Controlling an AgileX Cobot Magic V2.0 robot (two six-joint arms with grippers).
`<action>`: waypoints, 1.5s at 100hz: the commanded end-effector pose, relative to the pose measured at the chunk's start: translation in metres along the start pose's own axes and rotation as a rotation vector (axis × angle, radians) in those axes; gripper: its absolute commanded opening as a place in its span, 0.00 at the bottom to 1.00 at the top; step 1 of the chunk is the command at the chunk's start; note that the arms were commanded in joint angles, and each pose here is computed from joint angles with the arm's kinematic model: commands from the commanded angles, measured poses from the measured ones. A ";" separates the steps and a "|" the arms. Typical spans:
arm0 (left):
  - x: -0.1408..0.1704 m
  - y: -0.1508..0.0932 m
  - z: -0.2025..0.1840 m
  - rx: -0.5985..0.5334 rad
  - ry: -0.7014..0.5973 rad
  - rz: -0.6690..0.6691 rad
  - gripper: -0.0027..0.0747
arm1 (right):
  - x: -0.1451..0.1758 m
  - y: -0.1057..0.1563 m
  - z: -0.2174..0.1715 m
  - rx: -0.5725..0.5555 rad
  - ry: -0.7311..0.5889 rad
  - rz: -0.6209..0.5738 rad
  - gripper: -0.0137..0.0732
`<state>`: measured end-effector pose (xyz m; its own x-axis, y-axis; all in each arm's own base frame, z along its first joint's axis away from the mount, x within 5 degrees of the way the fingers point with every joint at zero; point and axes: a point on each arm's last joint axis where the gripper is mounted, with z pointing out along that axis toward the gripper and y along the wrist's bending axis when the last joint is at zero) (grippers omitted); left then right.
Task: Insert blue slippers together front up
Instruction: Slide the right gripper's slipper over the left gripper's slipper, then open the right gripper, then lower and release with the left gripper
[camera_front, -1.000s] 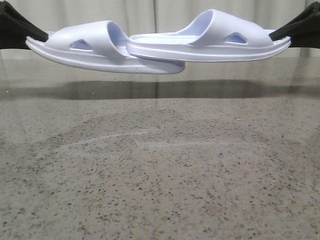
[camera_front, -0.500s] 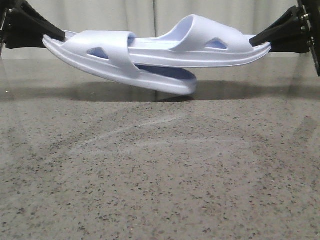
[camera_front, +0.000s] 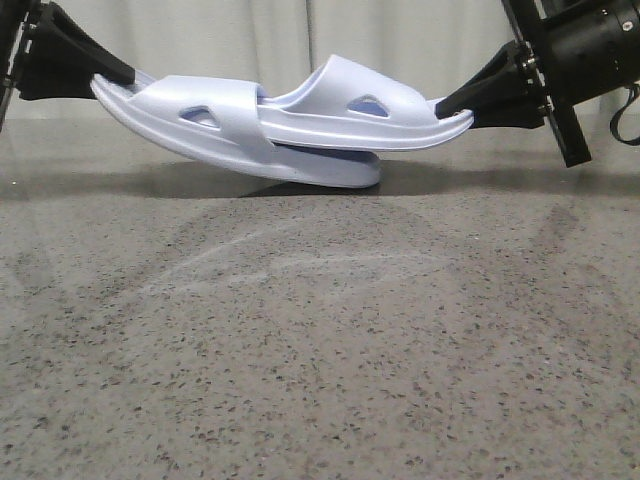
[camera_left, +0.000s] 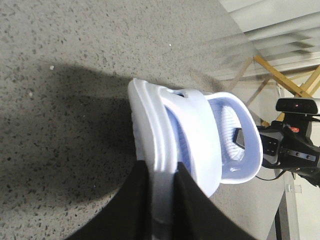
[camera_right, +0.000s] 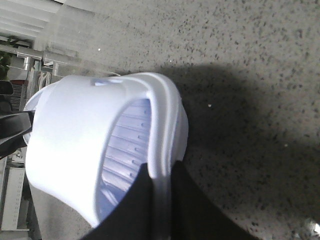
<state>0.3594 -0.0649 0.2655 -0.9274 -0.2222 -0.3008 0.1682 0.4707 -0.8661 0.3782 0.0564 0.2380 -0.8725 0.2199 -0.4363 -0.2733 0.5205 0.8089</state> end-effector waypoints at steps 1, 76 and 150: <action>0.006 -0.041 -0.003 0.198 0.065 0.025 0.06 | -0.001 0.039 -0.001 -0.165 0.034 -0.053 0.03; -0.014 -0.046 -0.036 0.193 -0.050 0.054 0.05 | -0.022 0.009 -0.087 -0.159 -0.114 -0.009 0.44; -0.003 -0.040 -0.016 0.031 0.038 0.340 0.60 | -0.022 0.011 -0.089 -0.160 -0.124 -0.013 0.44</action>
<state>0.3539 -0.0677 0.2773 -0.8782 0.0028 -0.4783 0.4115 0.5141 -0.7526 0.3703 -0.0223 0.2552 -0.8313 0.3507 -0.4312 -0.2303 0.4889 0.8414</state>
